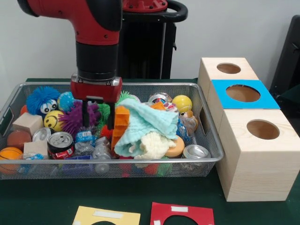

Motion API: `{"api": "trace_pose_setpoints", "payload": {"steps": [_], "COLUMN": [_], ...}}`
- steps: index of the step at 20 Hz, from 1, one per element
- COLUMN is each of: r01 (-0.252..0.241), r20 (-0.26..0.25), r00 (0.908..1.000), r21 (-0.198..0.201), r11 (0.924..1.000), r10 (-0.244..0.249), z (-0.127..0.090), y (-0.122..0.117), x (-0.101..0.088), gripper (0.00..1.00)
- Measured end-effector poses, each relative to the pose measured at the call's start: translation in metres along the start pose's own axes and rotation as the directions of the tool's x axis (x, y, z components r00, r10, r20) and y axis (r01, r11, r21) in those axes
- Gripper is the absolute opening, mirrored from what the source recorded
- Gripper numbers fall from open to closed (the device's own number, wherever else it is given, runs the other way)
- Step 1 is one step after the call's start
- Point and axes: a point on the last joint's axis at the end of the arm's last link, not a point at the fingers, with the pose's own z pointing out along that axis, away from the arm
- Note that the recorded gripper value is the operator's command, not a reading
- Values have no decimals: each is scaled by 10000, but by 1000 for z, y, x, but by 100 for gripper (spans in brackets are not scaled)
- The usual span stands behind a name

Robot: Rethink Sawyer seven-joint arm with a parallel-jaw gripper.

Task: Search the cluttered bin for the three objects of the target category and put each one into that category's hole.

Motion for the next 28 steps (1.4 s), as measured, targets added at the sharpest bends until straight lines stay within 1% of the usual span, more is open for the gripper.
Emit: {"api": "trace_pose_setpoints", "payload": {"steps": [4, 6, 7, 9, 11, 15, 21, 25, 28], "r01": [-230, -366, -583, -723, -933, -1141, -1199, -1138, -1017], "r20": [18, 77, 404, 518, 519, 395, 317, 371, 436], "r00": [9997, 9993, 9975, 9961, 9944, 9928, 9924, 9930, 9940], "r21": [-51, -68, 57, 112, 148, 183, 311, 377, 422], "r11": [9997, 9993, 9983, 9973, 9955, 9933, 9923, 9928, 9939], "r10": [230, 367, 581, 716, 924, 1133, 1190, 1124, 999], "z": [25, 34, 34, 36, 40, 41, 40, 46, 48], "y": [-7, -12, -28, -38, -50, -61, -68, -66, -58], "x": [14, 18, 15, 15, 21, 30, 36, 40, 43], "gripper": [100, 100, 100, 100, 100, 100, 100, 100, 100]}}
